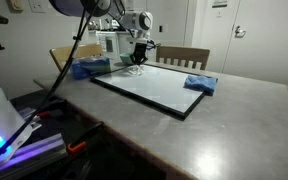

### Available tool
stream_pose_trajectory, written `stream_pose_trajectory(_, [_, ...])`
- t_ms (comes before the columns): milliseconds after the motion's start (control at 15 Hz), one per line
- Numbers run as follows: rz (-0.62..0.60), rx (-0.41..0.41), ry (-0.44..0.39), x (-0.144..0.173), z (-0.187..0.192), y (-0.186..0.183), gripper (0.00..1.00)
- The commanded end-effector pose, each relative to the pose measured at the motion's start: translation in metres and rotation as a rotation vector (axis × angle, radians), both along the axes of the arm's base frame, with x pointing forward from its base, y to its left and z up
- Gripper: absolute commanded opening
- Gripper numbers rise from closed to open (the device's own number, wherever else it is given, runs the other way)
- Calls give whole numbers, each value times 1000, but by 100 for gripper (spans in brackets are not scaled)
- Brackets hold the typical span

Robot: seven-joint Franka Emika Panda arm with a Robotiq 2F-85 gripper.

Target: Pick up the wipe and rub the white board

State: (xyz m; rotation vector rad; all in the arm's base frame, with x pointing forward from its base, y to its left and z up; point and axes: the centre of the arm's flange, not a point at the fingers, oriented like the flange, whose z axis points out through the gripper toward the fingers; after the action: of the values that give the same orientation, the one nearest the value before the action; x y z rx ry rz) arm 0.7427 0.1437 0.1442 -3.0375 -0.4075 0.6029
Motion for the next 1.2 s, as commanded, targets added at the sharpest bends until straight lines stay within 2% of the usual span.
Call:
stream_pose_trajectory(0, [25, -73, -2, 10, -74, -5, 0])
stream_pose_trajectory(400, [-224, -265, -1, -4, -59, -78, 0])
stream_pose_trajectory(667, [-384, -418, 1, -5, -62, -140, 0])
stream_pose_trajectory(800, [-447, -462, 11, -7, -69, -169, 0])
stream_pose_trajectory(933, [-465, -418, 39, -4, -81, -179, 0])
stream_pose_trajectory(1067, [-437, -293, 77, 2, -82, -160, 0])
stream_pose_trajectory(1133, [-415, -263, 74, 4, -79, -146, 0])
